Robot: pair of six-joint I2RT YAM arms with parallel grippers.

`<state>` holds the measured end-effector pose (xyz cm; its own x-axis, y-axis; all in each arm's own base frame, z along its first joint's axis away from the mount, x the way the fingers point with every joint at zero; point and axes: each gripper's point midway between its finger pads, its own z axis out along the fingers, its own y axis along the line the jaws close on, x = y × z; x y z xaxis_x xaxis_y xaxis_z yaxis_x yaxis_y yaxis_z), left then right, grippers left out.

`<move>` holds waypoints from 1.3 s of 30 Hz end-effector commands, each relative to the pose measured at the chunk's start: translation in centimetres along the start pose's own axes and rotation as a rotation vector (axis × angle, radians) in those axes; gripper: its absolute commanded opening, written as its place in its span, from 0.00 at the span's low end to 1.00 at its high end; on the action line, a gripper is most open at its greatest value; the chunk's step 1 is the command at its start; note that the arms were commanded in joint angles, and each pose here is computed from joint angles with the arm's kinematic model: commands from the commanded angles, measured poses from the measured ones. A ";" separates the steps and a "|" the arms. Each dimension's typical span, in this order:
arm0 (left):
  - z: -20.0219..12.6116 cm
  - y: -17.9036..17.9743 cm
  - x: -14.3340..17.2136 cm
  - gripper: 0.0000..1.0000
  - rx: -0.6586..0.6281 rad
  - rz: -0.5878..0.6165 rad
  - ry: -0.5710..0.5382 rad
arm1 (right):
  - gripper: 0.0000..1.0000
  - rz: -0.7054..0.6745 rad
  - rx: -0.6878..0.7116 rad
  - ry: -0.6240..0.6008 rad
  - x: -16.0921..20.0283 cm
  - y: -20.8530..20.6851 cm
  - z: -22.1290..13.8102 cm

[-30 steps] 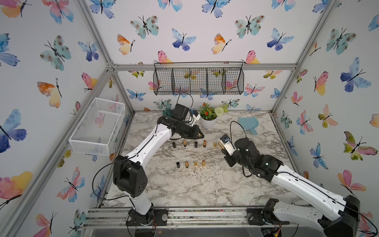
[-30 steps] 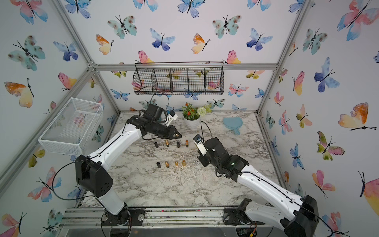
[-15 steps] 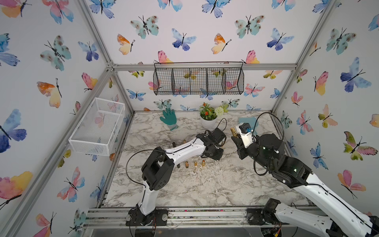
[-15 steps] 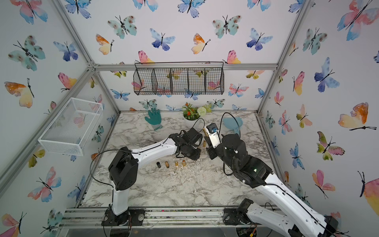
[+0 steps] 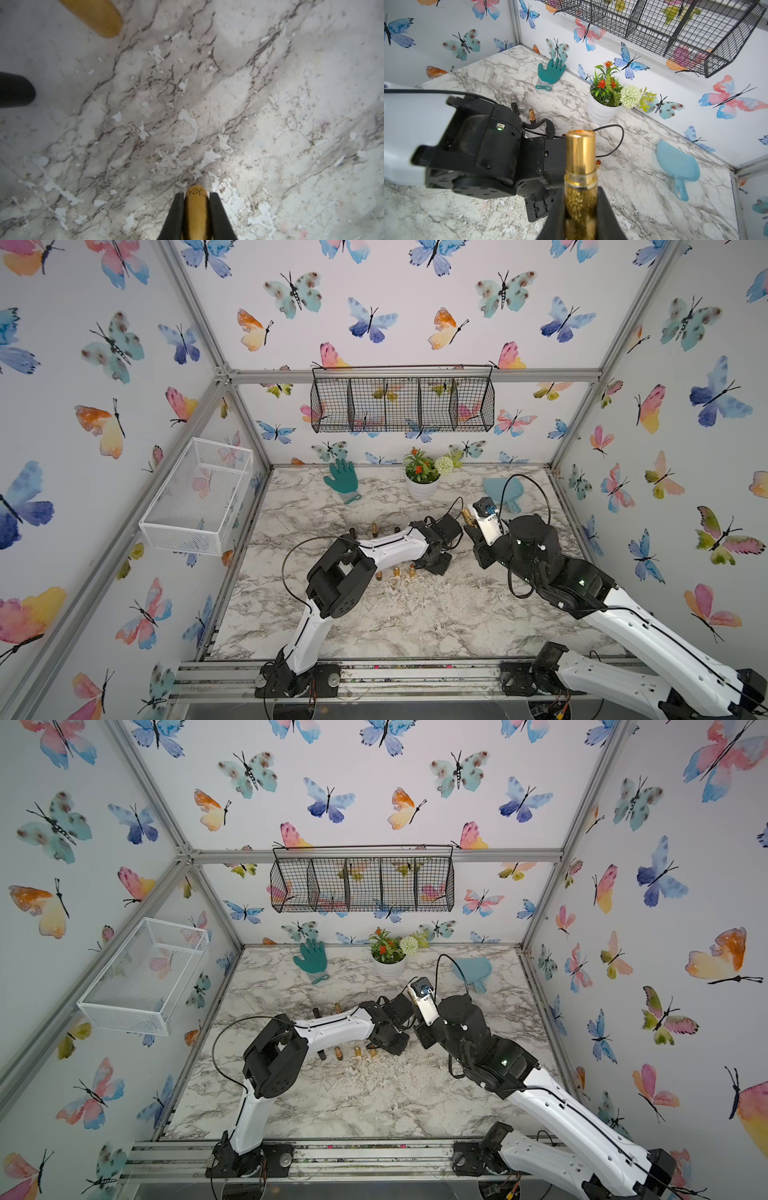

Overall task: Open the lipstick cap
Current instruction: Place the cover at the center of the board, then place the lipstick at the center of the board.

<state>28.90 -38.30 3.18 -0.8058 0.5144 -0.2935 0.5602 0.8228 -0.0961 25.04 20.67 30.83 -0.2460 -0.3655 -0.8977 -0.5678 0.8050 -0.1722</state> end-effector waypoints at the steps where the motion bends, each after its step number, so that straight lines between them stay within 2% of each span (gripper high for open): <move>1: 1.4 0.7 1.1 0.12 -0.051 0.028 0.040 | 0.04 -0.003 -0.009 0.012 0.4 0.3 0.4; 7: 2.0 0.4 1.5 0.15 -0.049 0.038 0.056 | 0.04 -0.005 -0.012 0.012 0.4 0.4 0.7; 12: 1.4 0.2 1.0 0.34 -0.054 0.046 0.044 | 0.04 -0.006 -0.016 0.029 0.9 0.6 1.1; 17: -0.6 -0.2 -0.8 0.43 -0.041 0.049 -0.011 | 0.04 -0.003 -0.020 0.022 0.6 0.7 1.1; 22: -3.5 -0.2 -2.8 0.47 -0.007 0.027 -0.062 | 0.05 0.000 -0.013 0.013 0.2 0.4 0.8; 29: -9.7 0.2 -5.6 0.50 0.201 -0.087 -0.130 | 0.05 0.004 -0.019 -0.013 -1.7 0.3 0.1; 35: -16.1 3.8 -7.1 0.53 0.414 -0.215 -0.242 | 0.04 -0.013 -0.070 -0.005 -1.3 1.6 1.8; 39: -19.2 6.7 -6.3 0.55 0.565 -0.274 -0.293 | 0.03 0.004 -0.142 0.002 -0.5 3.5 3.8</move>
<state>35.54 -31.86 20.52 -0.8739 0.1693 -0.4557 0.4182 0.7399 -0.5270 26.18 23.83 29.83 -0.2563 -0.3833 -0.8873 -0.6300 0.7625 -0.1474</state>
